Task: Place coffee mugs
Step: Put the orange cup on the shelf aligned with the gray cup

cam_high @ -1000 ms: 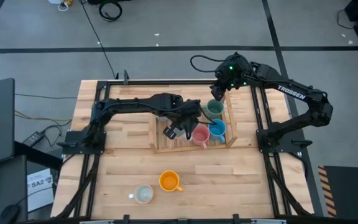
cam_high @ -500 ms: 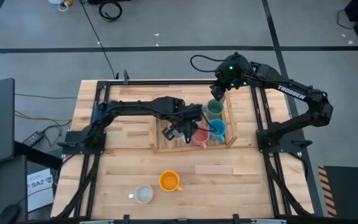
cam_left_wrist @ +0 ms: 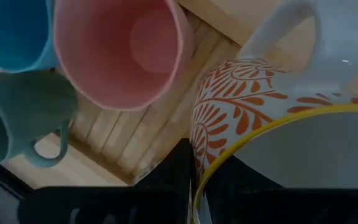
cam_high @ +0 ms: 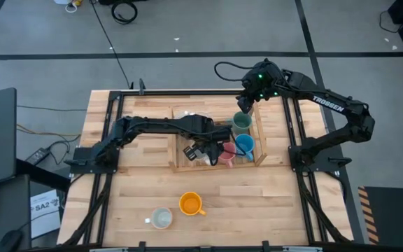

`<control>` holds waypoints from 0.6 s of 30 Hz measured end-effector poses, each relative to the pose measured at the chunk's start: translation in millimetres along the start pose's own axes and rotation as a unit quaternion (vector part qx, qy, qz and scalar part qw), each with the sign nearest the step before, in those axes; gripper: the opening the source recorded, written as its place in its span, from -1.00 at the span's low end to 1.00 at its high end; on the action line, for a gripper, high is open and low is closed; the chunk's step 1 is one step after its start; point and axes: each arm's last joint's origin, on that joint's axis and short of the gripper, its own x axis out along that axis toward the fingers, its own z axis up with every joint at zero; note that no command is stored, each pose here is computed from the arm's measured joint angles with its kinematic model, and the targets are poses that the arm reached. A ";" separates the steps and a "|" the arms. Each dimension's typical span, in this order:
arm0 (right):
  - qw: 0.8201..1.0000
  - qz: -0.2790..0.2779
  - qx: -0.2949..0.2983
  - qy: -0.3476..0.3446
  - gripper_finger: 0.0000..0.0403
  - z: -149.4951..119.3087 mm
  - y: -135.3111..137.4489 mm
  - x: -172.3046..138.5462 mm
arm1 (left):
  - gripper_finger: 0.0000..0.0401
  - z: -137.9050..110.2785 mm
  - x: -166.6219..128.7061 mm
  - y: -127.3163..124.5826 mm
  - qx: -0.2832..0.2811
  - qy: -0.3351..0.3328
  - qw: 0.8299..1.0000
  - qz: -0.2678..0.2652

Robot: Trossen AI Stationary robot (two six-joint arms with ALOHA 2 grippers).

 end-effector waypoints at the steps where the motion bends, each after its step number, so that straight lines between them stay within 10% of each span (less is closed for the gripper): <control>1: 1.000 0.001 0.000 -0.001 -0.25 0.2 0.2 0.0 | -0.82 1.1 2.6 -0.3 0.002 0.001 1.000 -0.002; 18: 1.000 0.006 0.000 0.000 -0.25 0.4 0.7 1.2 | -0.82 8.9 45.8 1.3 0.036 0.034 0.999 -0.015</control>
